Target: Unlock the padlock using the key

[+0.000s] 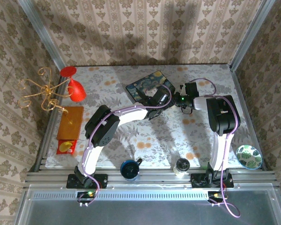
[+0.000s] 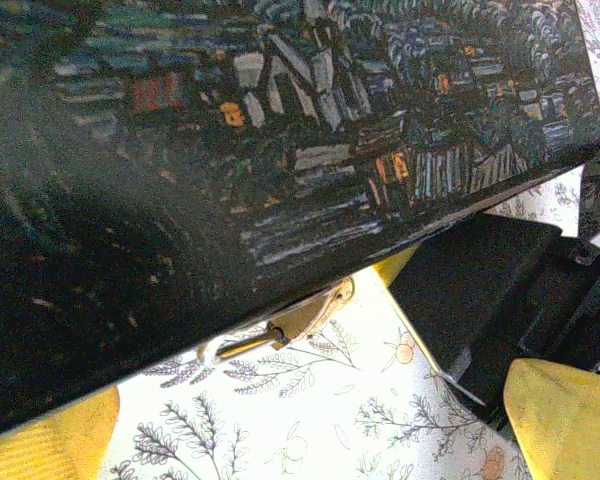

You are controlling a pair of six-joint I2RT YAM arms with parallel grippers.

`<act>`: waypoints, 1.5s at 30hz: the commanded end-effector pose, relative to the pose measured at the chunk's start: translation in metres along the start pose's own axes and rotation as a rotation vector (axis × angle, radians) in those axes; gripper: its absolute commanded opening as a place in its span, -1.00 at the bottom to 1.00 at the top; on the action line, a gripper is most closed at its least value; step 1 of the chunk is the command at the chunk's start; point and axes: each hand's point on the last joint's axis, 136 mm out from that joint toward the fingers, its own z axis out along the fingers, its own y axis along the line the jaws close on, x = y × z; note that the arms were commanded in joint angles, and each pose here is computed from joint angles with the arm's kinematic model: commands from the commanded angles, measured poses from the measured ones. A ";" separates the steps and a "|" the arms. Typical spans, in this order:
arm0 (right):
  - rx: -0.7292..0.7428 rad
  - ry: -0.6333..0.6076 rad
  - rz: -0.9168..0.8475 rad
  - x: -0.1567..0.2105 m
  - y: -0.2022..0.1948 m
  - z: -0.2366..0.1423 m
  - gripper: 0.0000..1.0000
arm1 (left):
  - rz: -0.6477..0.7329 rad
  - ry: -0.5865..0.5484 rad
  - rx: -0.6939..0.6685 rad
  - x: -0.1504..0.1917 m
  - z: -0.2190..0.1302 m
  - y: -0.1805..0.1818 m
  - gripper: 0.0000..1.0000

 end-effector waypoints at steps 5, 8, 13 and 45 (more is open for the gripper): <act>-0.112 0.127 0.011 0.055 0.020 -0.008 -0.82 | 0.012 -0.024 -0.028 0.001 0.007 0.004 1.00; -0.131 0.138 0.013 0.064 0.023 -0.012 -0.81 | 0.026 -0.033 -0.029 0.000 0.008 0.002 1.00; -0.162 0.159 0.002 0.075 0.031 -0.024 -0.81 | 0.037 -0.030 -0.045 0.003 0.012 0.004 1.00; 0.175 -0.028 0.150 0.054 -0.070 -0.142 -0.69 | -0.024 -0.239 -0.452 -0.014 0.025 0.027 0.75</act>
